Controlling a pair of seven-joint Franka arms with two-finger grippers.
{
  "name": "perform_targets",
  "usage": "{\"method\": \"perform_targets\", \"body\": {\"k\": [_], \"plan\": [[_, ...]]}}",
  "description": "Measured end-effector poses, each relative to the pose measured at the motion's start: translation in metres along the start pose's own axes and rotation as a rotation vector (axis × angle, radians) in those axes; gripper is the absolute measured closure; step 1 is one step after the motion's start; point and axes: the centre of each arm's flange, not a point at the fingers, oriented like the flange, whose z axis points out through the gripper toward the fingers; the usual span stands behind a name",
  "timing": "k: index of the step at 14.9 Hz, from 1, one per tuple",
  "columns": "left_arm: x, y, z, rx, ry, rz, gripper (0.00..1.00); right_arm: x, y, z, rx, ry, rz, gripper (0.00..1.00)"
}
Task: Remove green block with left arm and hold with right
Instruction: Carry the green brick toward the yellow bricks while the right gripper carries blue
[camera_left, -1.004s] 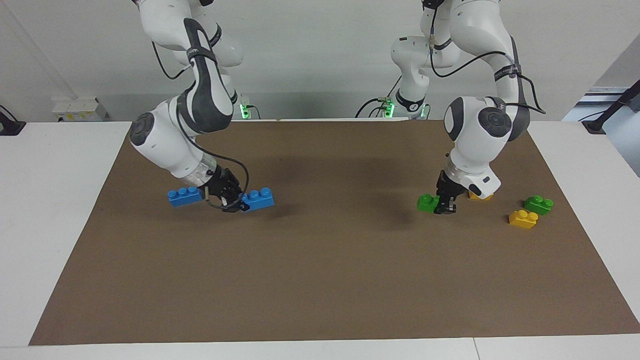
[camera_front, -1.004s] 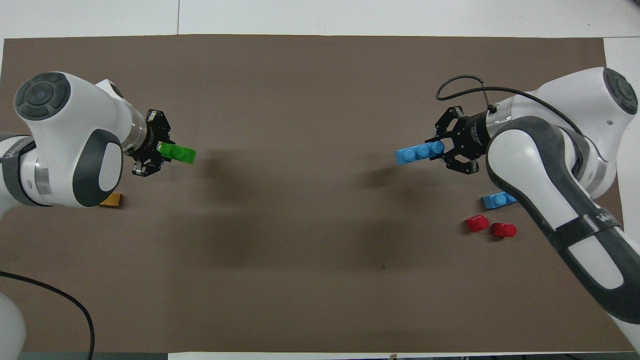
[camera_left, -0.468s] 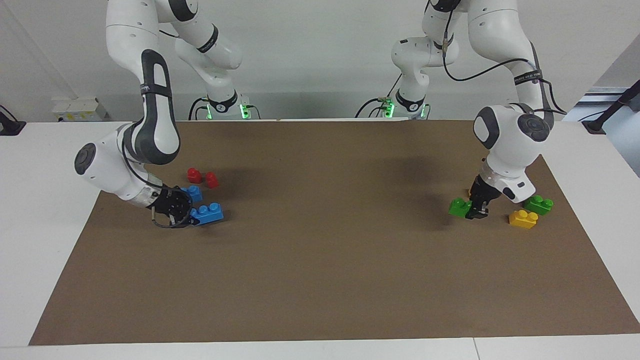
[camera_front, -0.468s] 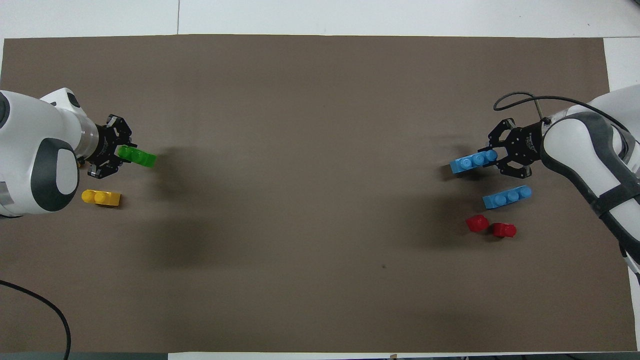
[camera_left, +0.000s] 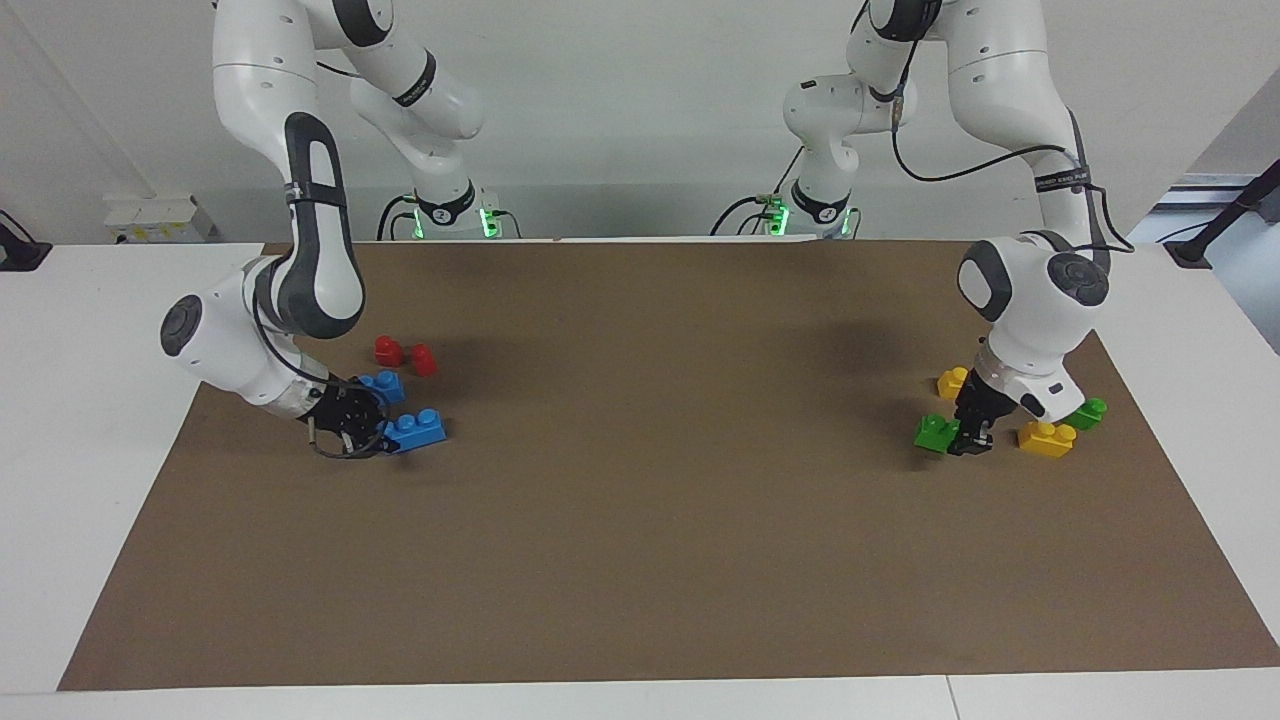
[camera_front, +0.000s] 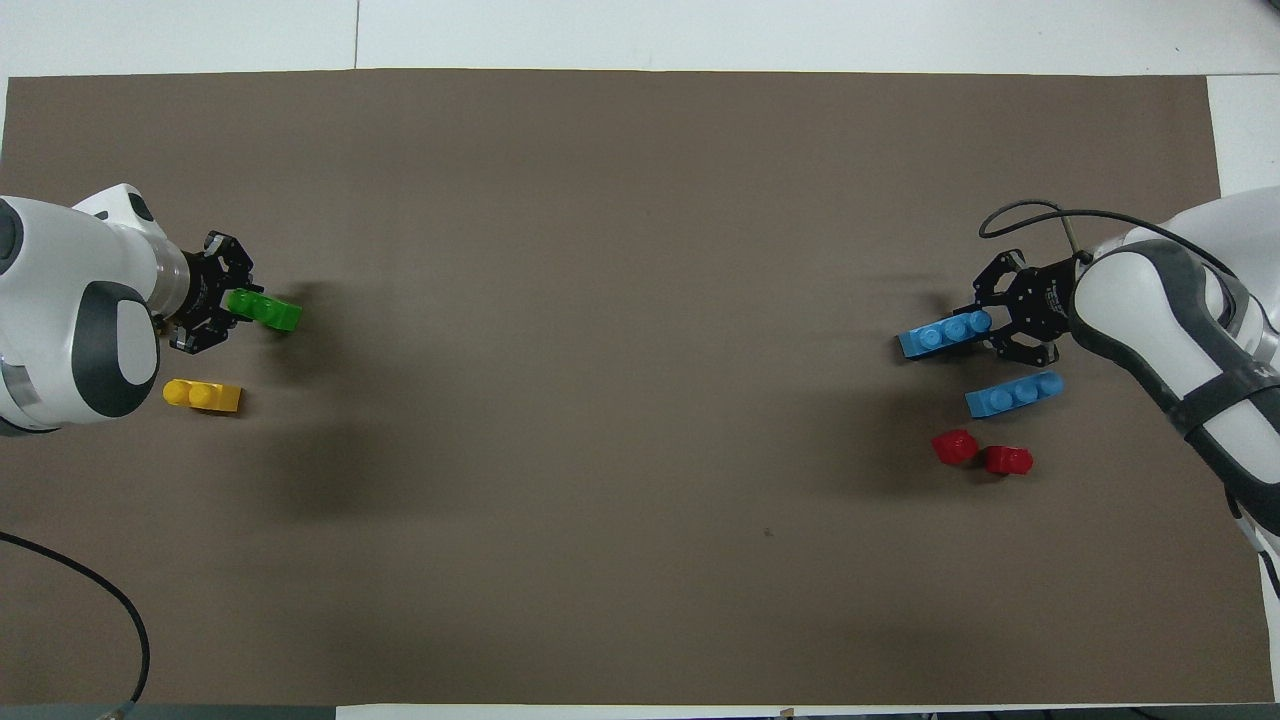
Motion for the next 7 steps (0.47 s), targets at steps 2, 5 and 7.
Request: {"method": "perform_targets", "body": {"k": [2, 5, 7], "plan": [[0.007, -0.002, 0.003, -0.006, 0.004, 0.008, 0.64, 0.004, 0.002, -0.002, 0.003, 0.000, 0.007, 0.66], [0.010, -0.003, 0.009, -0.008, 0.006, 0.030, 0.64, 0.008, 0.005, -0.002, 0.003, 0.000, 0.016, 0.61], [0.010, -0.003, 0.013, -0.009, 0.007, 0.049, 0.64, 0.008, 0.005, -0.001, 0.001, -0.002, 0.023, 0.47]]}}
